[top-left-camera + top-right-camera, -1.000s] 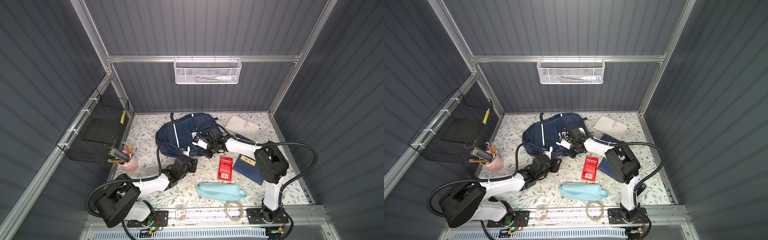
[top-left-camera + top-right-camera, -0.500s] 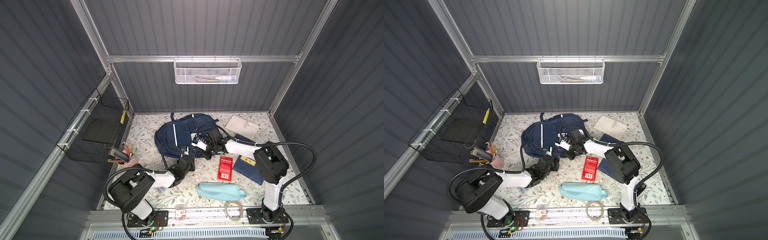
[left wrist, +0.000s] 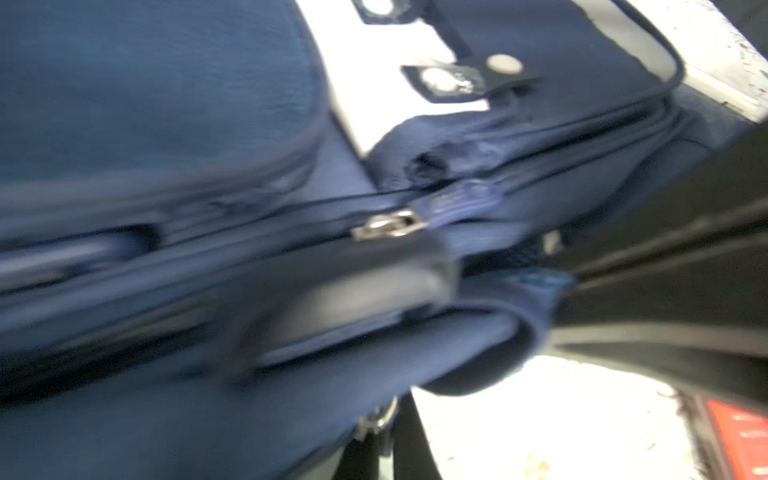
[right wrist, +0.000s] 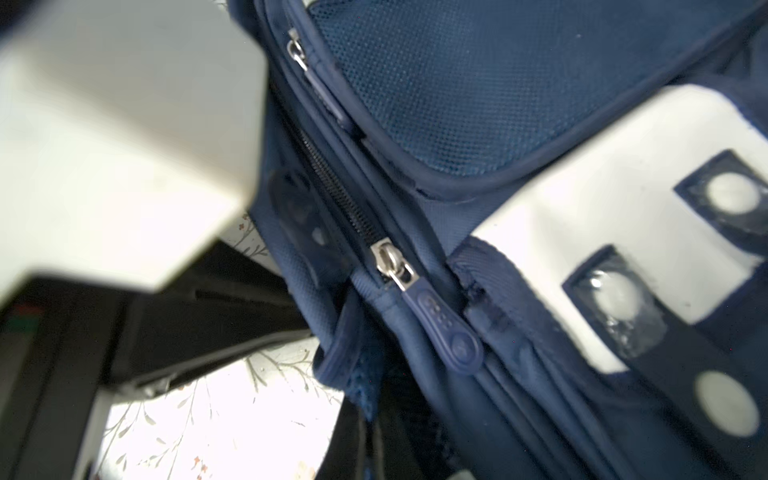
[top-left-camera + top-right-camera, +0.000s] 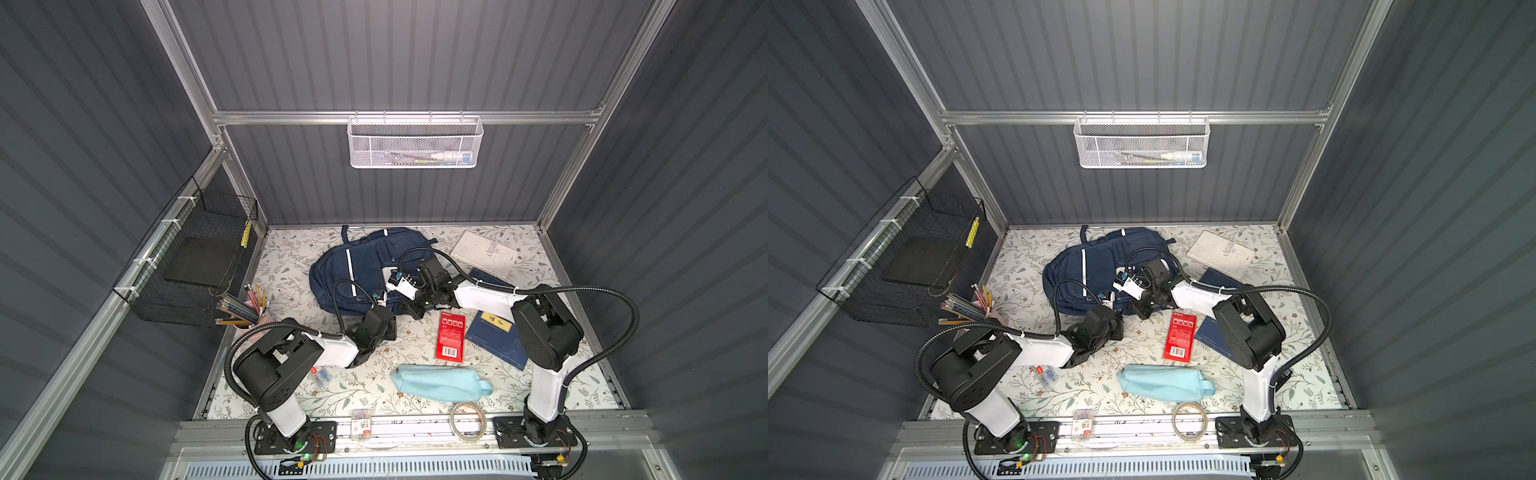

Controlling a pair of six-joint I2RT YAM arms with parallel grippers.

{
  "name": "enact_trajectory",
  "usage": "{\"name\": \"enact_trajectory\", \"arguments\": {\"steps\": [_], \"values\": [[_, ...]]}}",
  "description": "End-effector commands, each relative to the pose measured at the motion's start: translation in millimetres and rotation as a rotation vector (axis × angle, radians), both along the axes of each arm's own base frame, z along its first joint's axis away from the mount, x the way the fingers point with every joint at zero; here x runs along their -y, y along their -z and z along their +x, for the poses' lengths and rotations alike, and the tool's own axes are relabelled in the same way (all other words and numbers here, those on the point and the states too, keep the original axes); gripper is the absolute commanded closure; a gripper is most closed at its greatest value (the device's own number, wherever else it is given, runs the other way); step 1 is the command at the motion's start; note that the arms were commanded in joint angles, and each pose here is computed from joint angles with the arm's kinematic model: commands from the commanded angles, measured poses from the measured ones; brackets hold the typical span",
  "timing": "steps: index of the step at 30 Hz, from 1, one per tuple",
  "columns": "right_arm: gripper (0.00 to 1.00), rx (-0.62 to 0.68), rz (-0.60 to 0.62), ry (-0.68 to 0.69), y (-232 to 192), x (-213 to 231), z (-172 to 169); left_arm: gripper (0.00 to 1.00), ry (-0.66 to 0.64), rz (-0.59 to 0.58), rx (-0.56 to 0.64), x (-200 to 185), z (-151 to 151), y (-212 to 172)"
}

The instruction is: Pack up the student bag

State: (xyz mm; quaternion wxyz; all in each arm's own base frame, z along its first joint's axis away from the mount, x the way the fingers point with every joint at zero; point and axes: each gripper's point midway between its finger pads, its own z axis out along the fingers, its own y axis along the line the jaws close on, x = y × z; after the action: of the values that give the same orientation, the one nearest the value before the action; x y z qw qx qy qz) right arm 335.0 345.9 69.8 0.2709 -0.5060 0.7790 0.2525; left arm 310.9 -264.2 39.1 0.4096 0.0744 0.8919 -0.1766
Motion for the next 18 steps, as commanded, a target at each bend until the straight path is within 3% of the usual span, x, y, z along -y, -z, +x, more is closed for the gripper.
{"name": "enact_trajectory", "arguments": {"steps": [1, 8, 11, 14, 18], "values": [[1.0, 0.013, 0.142, -0.072, -31, -30, -12, 1.0, 0.151, -0.155, 0.003, 53, -9, -24], [1.0, 0.043, 0.076, -0.067, -22, -24, -13, 1.0, 0.12, -0.108, 0.014, 40, -9, -32], [1.0, 0.074, 0.033, -0.029, -22, -8, -4, 1.0, 0.026, -0.034, -0.04, 8, -7, -30], [1.0, 0.08, 0.003, 0.001, -23, 10, 2, 1.0, -0.079, -0.034, -0.086, -35, -5, -27], [1.0, 0.103, -0.028, 0.002, -23, 22, 2, 1.0, -0.126, 0.04, -0.089, -67, -11, -33]]}}
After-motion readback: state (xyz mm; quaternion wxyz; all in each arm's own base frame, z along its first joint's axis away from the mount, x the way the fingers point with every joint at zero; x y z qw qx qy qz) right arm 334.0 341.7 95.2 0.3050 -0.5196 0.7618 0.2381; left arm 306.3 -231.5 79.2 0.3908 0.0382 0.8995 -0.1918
